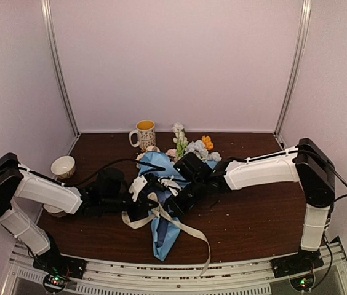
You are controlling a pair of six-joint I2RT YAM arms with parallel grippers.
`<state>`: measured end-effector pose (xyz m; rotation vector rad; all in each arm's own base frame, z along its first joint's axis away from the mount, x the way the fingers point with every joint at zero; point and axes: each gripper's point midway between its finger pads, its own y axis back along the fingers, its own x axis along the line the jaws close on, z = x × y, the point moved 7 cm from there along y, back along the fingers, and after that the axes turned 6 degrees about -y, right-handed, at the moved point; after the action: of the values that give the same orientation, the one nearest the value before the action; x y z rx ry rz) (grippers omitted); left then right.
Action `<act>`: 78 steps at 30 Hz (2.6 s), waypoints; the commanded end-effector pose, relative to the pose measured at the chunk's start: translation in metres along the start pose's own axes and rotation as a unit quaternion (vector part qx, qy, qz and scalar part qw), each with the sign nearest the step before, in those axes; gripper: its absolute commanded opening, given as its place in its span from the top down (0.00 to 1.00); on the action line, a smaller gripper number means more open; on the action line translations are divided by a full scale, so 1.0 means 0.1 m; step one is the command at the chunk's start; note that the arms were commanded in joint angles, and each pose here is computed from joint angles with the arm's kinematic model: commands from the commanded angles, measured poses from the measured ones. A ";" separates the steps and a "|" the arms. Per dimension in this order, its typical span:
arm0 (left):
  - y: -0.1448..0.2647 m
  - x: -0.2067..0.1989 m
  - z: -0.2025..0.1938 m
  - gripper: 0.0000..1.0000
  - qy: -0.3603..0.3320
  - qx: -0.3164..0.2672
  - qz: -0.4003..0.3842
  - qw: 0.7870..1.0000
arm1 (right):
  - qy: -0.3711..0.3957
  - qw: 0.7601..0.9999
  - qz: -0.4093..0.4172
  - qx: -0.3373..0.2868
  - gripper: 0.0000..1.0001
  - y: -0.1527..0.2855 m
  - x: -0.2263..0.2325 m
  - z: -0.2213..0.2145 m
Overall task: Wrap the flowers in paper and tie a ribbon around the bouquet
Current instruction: Tie the half-tied ribbon around the folded bouquet.
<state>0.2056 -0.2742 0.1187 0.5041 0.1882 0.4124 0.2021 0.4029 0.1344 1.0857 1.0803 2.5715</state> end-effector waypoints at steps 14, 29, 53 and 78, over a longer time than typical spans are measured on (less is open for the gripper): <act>0.06 0.01 0.06 1.00 0.003 -0.025 0.005 1.000 | -0.090 0.982 -0.110 -0.124 1.00 0.58 -0.29 0.08; 0.17 0.13 -0.04 1.00 0.064 -0.036 0.031 0.997 | -0.163 0.966 -0.147 -0.138 1.00 0.83 -0.56 -0.49; 0.15 0.51 -0.78 1.00 0.247 0.121 0.141 0.951 | -0.270 0.937 -0.190 -0.116 1.00 0.93 -1.07 -1.50; 0.22 0.42 -0.56 0.53 0.223 0.071 0.092 0.968 | -0.152 0.937 -0.267 -0.167 0.64 1.16 -0.40 -0.64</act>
<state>0.2223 -0.2289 0.0711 0.5686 0.6287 0.6165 0.2109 0.2572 0.1516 1.0723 0.6366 2.0507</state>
